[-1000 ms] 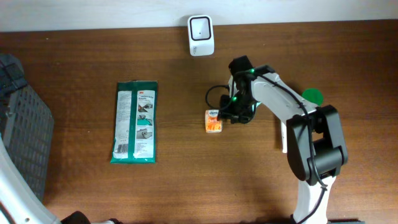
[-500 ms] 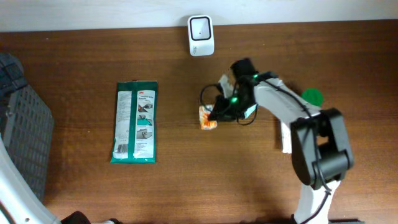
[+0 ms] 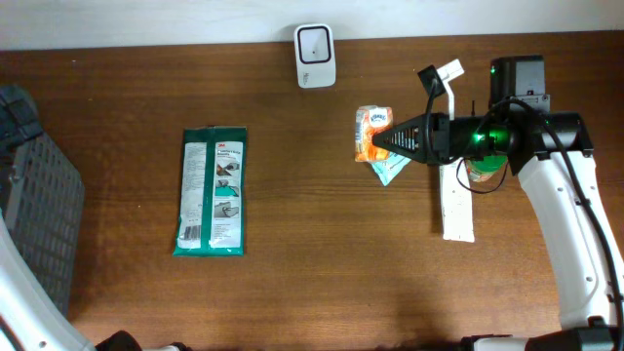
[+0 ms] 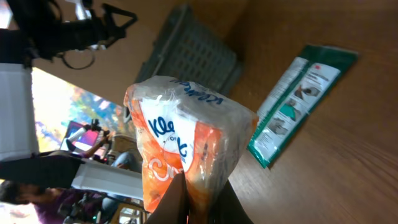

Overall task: Scan the item barcode
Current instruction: 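Hold the orange Kleenex pack up to the scanner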

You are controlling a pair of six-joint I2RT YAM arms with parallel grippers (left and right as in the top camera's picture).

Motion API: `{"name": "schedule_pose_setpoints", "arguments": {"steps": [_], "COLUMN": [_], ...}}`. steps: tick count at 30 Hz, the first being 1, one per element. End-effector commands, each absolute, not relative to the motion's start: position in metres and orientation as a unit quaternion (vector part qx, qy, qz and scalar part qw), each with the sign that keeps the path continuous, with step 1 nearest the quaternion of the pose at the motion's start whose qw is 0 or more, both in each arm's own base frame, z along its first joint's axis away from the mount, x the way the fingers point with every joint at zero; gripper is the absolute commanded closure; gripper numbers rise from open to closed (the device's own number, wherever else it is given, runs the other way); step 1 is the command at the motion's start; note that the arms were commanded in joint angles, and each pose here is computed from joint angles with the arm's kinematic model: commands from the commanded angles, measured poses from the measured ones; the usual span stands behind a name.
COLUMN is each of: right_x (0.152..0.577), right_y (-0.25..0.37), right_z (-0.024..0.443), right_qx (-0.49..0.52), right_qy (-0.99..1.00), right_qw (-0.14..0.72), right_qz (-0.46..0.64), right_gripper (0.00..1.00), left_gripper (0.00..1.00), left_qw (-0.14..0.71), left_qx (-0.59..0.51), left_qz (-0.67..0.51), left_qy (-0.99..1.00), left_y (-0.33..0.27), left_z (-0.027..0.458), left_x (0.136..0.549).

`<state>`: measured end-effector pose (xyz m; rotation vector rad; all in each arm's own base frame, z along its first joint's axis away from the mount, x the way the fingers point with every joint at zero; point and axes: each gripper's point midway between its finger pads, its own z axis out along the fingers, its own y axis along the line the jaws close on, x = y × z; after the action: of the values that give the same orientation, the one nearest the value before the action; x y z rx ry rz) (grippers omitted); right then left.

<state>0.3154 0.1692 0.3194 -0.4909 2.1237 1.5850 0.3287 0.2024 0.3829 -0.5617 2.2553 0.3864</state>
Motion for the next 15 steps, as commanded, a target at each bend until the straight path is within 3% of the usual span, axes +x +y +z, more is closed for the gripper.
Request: {"name": "schedule_pose_setpoints", "arguments": {"steps": [1,2,4,7,9,13,15], "right_x": [0.321,0.326,0.348,0.386,0.443,0.589,0.625], "right_y": [0.164,0.161,0.148,0.156,0.162,0.173,0.186], "right_z": [0.314,0.306,0.258,0.244,0.242,0.204,0.179], "right_qx": [-0.168,-0.149,-0.086,-0.094,-0.103,-0.123,-0.170], "right_qy": [0.794,0.813,0.903,0.949,0.960,0.892,0.856], "right_qw": [0.234,0.229,0.218,0.203,0.239,0.404,0.439], "right_qz": [0.536,0.514,0.360,0.221,0.102,-0.159,-0.215], "right_gripper": [0.96,0.96,0.96,0.96,0.96,0.96,0.96], "left_gripper": [0.01,0.01,0.01,0.01,0.01,0.01,0.01], "left_qw": [0.385,0.385,0.385,0.385,0.385,0.385,0.385], "left_qx": [-0.215,-0.215,-0.215,-0.215,-0.215,-0.215,-0.215], "left_qz": [0.154,0.154,0.154,0.154,0.154,0.154,0.154], "left_qy": [0.884,0.885,0.884,0.885,0.884,0.885,0.884], "left_y": [0.203,0.202,0.203,0.202,0.203,0.202,0.203], "left_z": [0.385,0.385,0.385,0.385,0.385,0.385,0.385], "left_x": [0.328,0.328,0.328,0.328,0.328,0.328,0.328]}}
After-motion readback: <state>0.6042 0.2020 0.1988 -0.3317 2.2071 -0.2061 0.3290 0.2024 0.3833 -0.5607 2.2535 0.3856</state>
